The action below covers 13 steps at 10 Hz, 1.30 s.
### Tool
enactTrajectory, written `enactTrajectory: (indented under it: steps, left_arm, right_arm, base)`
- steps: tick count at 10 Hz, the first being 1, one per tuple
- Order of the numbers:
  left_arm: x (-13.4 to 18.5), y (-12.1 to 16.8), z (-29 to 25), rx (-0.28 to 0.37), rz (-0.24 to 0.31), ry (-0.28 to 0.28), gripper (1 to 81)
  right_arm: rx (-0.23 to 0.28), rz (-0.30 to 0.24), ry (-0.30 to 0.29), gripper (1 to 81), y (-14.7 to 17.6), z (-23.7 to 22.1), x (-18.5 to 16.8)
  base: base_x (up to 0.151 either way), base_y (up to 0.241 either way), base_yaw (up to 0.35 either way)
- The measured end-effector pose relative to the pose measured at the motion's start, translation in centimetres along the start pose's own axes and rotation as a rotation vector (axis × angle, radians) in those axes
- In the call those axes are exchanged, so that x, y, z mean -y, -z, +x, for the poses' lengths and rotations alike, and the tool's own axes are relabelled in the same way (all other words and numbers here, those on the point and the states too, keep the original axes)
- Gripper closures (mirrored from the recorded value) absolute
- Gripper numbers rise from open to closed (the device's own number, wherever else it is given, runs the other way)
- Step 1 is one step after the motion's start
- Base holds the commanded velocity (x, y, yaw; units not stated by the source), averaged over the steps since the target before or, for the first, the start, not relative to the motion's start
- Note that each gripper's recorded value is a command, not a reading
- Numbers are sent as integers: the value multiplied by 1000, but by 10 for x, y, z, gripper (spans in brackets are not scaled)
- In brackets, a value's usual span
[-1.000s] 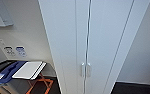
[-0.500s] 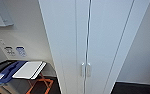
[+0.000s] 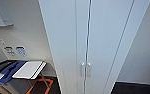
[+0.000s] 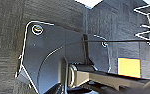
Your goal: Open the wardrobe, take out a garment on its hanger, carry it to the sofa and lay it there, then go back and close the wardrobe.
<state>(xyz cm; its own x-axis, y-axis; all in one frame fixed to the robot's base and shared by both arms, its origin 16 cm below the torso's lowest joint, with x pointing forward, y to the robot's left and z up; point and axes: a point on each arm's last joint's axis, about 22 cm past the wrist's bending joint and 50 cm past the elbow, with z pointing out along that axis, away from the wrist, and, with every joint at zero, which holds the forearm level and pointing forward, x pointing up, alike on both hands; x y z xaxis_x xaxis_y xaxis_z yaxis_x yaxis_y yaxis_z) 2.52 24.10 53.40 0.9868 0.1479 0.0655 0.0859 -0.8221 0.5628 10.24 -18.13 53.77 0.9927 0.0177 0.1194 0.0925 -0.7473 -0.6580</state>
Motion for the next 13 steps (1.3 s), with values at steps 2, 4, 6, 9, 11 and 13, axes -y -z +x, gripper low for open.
enactTrajectory:
  steps: [2,4,6,9,11,13]
  left_arm:
    - [-8,25,56,-48,-31,-46,10]
    - [-16,54,130,-130,-47,-110,10]
    - [-36,77,165,-147,-81,-153,10]
    - [-54,102,224,-186,-92,-220,10]
    - [-66,125,270,-218,-89,-265,10]
    - [-85,142,307,-233,-98,-301,10]
  right_arm:
    - [-3,45,58,10,-4,54,29]
    - [11,69,114,10,1,98,52]
    - [15,109,164,10,11,135,83]
    - [-12,155,253,10,31,205,131]
    - [-32,179,305,10,43,249,165]
    - [-49,186,341,10,56,287,192]
  base:
    - [0,0,0]
    - [0,0,0]
    - [0,0,0]
    - [0,0,0]
    - [0,0,0]
    - [0,0,0]
